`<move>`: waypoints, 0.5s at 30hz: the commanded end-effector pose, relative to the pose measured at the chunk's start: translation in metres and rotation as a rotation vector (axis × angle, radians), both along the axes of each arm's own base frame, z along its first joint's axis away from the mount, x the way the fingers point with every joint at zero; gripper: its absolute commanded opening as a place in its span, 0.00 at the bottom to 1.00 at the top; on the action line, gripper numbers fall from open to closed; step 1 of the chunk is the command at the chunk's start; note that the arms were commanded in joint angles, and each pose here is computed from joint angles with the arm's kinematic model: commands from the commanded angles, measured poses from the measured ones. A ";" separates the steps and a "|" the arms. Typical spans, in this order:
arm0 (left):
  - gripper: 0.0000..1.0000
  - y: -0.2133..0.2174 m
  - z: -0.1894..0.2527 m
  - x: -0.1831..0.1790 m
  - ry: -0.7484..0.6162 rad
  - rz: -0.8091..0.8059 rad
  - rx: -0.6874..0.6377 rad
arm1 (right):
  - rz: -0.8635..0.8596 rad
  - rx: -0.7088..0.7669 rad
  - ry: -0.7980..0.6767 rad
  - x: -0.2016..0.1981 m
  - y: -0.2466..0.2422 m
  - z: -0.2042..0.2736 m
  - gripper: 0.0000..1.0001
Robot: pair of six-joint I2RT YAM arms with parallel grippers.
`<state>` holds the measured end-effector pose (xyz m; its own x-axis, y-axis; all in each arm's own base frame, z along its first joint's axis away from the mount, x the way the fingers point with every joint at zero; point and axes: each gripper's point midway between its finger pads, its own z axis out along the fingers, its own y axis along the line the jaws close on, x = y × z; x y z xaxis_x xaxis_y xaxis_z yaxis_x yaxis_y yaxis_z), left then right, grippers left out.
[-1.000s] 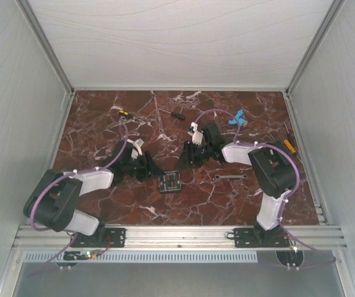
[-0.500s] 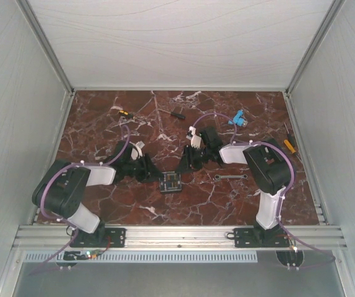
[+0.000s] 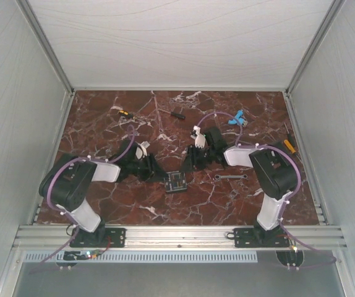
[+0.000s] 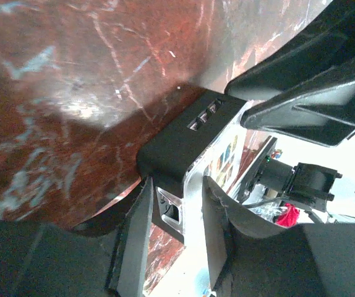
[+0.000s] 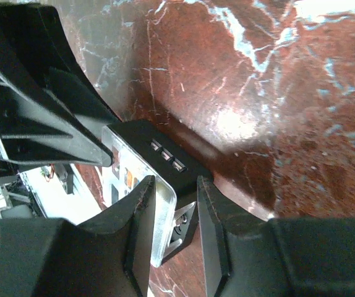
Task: Snap on the fuse box
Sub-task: Close the fuse box cover on the fuse box base.
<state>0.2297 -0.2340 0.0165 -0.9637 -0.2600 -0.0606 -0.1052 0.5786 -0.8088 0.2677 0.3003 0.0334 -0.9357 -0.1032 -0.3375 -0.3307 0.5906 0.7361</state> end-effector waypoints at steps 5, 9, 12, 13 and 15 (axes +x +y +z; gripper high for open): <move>0.24 -0.040 0.011 -0.022 -0.024 -0.049 -0.050 | 0.058 -0.064 -0.030 0.013 0.005 -0.002 0.26; 0.38 -0.028 0.021 -0.013 -0.098 -0.006 0.030 | 0.037 -0.059 -0.111 0.033 0.009 0.023 0.33; 0.49 -0.017 0.030 -0.004 -0.174 0.008 0.114 | -0.011 -0.086 -0.145 0.033 -0.004 0.035 0.40; 0.51 -0.013 0.034 -0.002 -0.197 0.013 0.139 | -0.036 -0.101 -0.147 0.031 -0.012 0.037 0.41; 0.56 -0.007 0.042 0.007 -0.254 0.020 0.187 | -0.084 -0.136 -0.141 0.022 -0.028 0.038 0.44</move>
